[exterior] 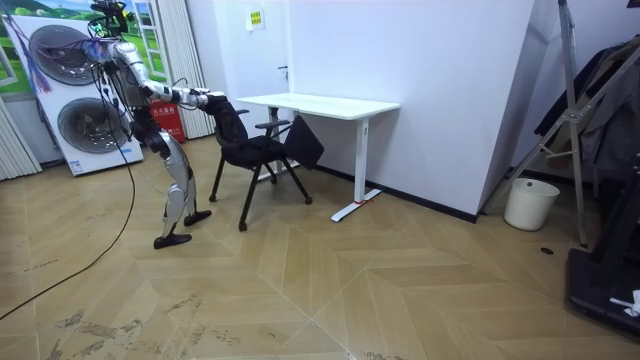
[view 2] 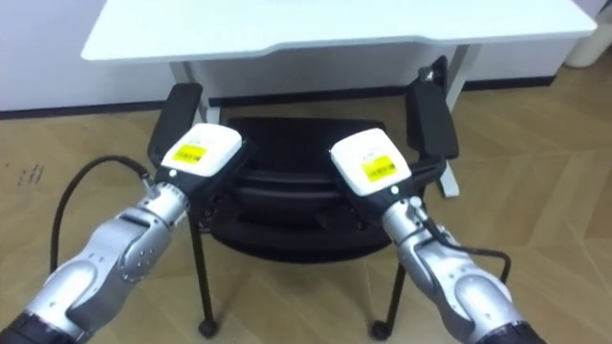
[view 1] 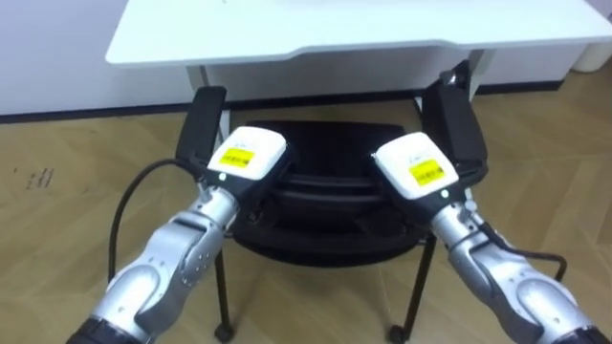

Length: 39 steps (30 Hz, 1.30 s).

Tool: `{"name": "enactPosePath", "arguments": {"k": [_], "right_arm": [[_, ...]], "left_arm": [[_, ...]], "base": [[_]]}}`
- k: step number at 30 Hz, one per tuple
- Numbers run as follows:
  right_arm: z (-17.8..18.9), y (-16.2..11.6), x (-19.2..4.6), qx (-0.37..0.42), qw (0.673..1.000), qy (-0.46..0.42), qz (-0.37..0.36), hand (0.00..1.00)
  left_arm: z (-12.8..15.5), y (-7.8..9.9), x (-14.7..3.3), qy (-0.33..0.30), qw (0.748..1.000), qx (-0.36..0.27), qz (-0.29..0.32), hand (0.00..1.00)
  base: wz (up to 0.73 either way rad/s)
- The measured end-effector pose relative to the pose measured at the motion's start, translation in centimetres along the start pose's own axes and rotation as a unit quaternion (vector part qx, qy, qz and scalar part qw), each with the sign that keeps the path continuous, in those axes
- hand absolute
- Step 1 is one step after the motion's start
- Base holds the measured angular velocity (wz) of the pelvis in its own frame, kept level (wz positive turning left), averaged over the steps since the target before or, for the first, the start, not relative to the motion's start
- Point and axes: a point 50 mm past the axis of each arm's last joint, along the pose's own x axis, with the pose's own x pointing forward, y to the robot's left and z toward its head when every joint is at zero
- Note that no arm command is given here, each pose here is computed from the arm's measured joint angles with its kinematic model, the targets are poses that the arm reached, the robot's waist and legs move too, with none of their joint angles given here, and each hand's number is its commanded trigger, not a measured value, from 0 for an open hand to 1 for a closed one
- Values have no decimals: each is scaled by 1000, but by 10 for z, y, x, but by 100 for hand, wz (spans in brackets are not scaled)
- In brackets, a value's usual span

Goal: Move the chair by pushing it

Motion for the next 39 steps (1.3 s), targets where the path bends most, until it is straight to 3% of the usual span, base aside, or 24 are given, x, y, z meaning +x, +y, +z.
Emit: {"name": "enactPosePath", "arguments": {"k": [20, 28, 36, 39], "right_arm": [[6, -5, 1, 25, 999, 17, -21, 100], [-5, -14, 19, 6, 999, 21, -38, 100], [1, -7, 25, 19, 999, 21, -32, 100], [2, -14, 28, 14, 999, 20, -49, 100]], "left_arm": [[-2, 22, 5, -18, 999, 32, 6, 100], [-8, 30, 22, -17, 999, 37, 27, 100], [-15, 25, 24, -9, 999, 42, 29, 100], [-17, 34, 25, -18, 998, 50, 46, 100]], "base": [[2], [-5], [5], [50]]}}
